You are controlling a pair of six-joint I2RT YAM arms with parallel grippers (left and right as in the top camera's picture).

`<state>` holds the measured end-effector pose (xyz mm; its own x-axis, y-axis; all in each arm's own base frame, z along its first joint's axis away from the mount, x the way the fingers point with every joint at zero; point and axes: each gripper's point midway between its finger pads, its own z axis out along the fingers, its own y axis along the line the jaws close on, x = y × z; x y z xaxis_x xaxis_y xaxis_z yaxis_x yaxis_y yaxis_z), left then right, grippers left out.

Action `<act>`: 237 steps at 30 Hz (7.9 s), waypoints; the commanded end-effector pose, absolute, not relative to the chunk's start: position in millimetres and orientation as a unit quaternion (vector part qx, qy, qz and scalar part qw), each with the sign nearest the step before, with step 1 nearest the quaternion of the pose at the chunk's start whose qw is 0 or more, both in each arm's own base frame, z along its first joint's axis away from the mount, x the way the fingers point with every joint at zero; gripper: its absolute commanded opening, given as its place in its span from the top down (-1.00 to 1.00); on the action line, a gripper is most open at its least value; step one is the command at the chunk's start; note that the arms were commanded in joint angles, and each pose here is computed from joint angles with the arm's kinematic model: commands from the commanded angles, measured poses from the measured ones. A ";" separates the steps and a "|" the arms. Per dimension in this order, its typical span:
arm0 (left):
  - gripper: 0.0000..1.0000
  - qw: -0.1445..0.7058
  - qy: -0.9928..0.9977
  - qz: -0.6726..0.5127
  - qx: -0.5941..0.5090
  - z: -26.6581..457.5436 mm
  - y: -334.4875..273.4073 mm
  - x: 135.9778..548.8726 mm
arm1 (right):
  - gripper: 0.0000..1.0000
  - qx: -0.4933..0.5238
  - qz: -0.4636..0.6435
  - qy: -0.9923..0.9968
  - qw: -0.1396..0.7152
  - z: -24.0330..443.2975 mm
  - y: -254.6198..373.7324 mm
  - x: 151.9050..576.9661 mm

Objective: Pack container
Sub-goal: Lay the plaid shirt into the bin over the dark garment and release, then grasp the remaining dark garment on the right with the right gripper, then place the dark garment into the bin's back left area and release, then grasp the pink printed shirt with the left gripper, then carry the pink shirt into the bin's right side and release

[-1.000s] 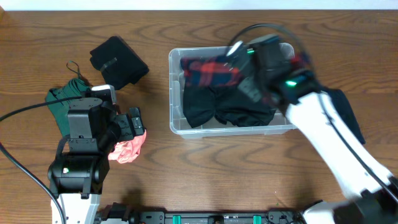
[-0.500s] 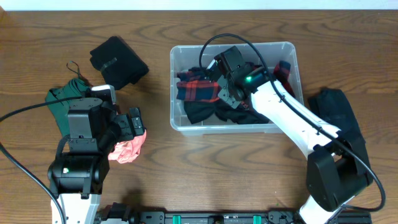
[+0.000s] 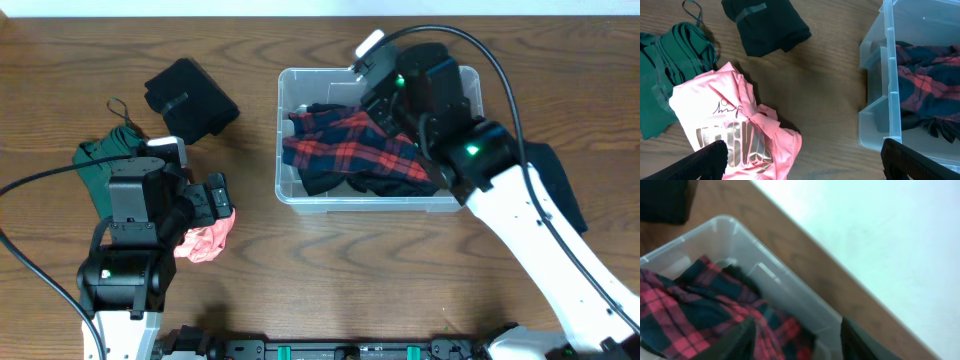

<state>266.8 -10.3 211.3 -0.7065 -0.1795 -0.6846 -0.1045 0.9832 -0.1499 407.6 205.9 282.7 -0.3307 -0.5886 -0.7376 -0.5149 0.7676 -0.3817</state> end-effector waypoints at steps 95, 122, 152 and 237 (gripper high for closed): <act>-0.96 0.381 0.920 -0.053 -0.078 218.5 -11.6 267.7 | 0.97 -0.051 -0.184 0.881 0.434 270.6 -34.7 380.6; -0.96 0.374 0.923 -0.052 -0.079 215.9 -11.5 265.1 | 0.98 -0.483 -0.052 0.774 0.406 115.4 261.7 424.2; -0.96 0.374 0.923 -0.052 -0.079 216.0 -11.5 265.2 | 0.72 -0.354 -0.002 0.879 0.319 31.6 257.8 427.5; 0.88 0.256 0.753 -0.580 0.176 242.6 -387.3 339.5 | 0.24 0.109 -0.163 0.907 0.372 259.7 -79.9 341.7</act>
